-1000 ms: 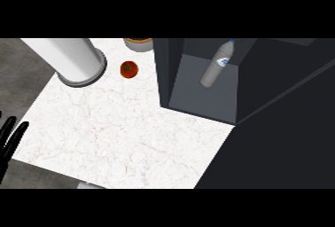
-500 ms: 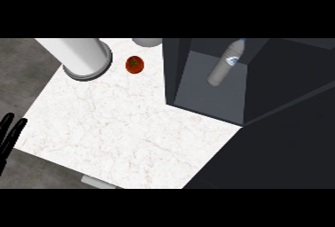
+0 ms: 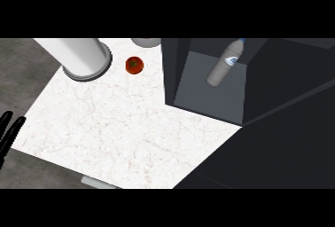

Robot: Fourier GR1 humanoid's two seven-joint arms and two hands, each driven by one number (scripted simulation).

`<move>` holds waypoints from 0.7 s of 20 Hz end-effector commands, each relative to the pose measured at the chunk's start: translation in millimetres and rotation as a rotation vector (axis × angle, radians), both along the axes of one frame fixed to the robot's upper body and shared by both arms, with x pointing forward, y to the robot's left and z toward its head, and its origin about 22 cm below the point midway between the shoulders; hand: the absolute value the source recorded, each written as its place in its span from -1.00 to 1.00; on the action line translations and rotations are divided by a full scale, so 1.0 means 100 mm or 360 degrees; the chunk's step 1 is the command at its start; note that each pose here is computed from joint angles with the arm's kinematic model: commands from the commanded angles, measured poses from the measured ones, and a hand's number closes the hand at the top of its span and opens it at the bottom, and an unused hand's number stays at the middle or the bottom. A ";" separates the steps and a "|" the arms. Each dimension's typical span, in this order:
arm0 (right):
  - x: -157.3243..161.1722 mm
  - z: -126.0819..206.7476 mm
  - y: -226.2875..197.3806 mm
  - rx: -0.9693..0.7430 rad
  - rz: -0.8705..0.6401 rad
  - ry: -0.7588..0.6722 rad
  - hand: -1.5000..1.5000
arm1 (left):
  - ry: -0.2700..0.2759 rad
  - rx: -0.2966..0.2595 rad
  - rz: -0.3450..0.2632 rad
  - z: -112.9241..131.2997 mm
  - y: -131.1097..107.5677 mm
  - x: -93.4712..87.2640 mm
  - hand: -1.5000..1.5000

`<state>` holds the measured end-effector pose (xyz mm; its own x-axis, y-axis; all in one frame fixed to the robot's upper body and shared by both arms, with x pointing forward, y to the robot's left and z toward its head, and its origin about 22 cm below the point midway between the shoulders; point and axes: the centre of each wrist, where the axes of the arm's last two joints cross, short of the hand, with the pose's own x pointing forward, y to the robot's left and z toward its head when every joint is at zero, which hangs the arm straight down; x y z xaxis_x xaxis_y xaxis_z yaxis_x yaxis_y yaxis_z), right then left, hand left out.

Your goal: Pick up the bottled water, place it into the cabinet and close the cabinet

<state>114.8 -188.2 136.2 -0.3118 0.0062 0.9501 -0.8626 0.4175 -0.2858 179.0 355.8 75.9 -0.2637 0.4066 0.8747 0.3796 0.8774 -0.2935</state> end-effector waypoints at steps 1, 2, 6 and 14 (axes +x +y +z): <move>0.19 -0.02 0.09 -0.0107 -0.0122 -0.0004 1.00 | 0.0000 0.0005 -0.0010 0.01 0.01 0.02 -1.00; 0.25 -0.01 0.09 -0.0143 -0.0148 -0.0013 1.00 | 0.0008 0.0013 0.0003 0.00 0.03 0.01 -1.00; 0.47 -0.05 0.16 -0.0206 -0.0221 0.0019 1.00 | 0.0010 -0.0012 0.0001 -0.03 0.01 0.02 -1.00; 1.01 -0.06 0.48 -0.0232 -0.0317 0.0131 1.00 | 0.0028 -0.0007 0.0004 -0.05 0.05 0.04 -1.00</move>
